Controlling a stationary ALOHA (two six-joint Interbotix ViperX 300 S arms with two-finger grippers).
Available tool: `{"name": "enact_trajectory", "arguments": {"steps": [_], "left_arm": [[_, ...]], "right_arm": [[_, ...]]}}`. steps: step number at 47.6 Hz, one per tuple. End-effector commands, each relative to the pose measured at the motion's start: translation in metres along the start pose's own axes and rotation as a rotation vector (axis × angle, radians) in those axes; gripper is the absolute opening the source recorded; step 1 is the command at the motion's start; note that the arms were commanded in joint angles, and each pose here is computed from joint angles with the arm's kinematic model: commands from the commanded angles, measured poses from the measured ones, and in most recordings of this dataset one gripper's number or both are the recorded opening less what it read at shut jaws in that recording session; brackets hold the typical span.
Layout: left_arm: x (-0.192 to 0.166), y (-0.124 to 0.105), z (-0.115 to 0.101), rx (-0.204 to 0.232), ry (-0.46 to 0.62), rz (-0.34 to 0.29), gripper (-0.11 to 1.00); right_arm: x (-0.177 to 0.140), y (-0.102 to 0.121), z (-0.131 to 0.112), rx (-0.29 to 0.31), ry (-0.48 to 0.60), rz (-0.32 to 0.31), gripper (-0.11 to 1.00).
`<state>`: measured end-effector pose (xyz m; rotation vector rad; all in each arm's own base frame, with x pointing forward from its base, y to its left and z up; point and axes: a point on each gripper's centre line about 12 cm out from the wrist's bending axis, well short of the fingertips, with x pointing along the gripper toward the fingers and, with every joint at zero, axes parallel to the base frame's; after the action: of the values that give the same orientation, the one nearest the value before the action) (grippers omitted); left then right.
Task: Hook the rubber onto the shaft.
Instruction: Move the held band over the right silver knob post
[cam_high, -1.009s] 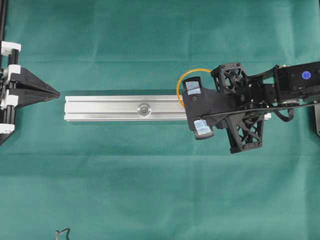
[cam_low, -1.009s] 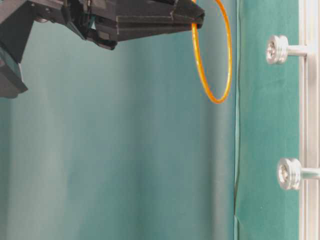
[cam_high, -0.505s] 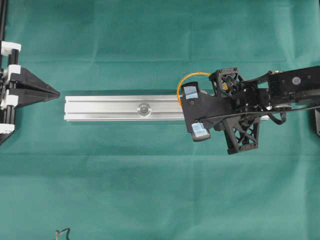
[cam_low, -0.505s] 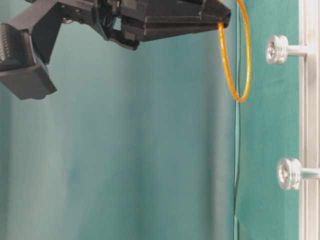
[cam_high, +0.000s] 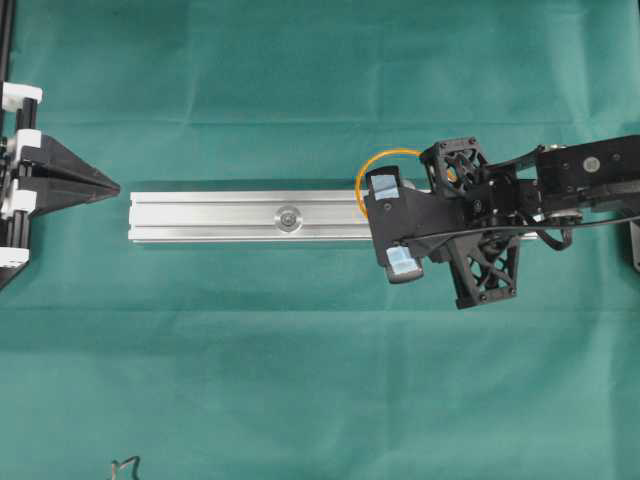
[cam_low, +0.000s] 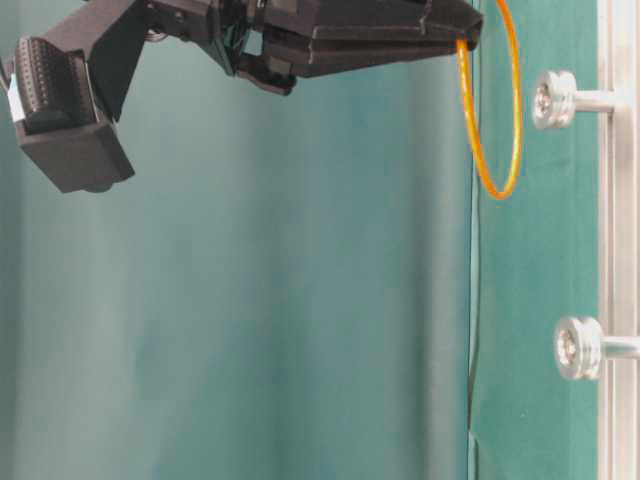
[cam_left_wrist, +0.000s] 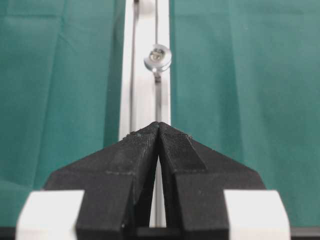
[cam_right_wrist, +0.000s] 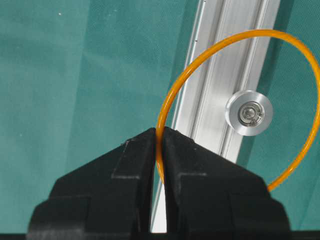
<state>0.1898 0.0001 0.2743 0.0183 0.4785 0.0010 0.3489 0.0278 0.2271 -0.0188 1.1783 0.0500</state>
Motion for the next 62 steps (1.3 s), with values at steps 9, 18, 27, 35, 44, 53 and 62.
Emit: {"name": "enact_trajectory", "arguments": {"steps": [9,18,27,35,44,53,62], "left_arm": [[-0.0013,0.0003,0.0098,0.003,-0.021,0.001,0.0],[-0.0015,0.0,0.0104,0.003,-0.023,0.0,0.0],[-0.0013,0.0,0.0098,0.003,-0.022,0.0,0.0],[-0.0015,0.0003,0.0104,0.003,-0.023,0.002,0.0],[-0.0018,0.0,0.0106,0.003,-0.025,0.0,0.0],[-0.0016,0.0,0.01,0.003,-0.023,0.0,0.0],[-0.0016,0.0003,0.01,0.003,-0.023,0.002,0.0]], "right_arm": [[-0.0058,0.001,0.0046,0.002,-0.027,0.004,0.07],[-0.0055,0.0009,0.0041,0.002,-0.026,0.004,0.07],[-0.0049,0.0009,0.0041,0.002,-0.024,0.004,0.07],[-0.0053,0.0011,0.0045,0.003,-0.026,0.005,0.07],[-0.0058,0.0014,0.0046,0.005,-0.027,0.007,0.07],[-0.0058,0.0038,0.0045,0.002,-0.027,0.012,0.07],[-0.0049,0.0069,0.0038,-0.003,-0.024,0.018,0.07]]}}
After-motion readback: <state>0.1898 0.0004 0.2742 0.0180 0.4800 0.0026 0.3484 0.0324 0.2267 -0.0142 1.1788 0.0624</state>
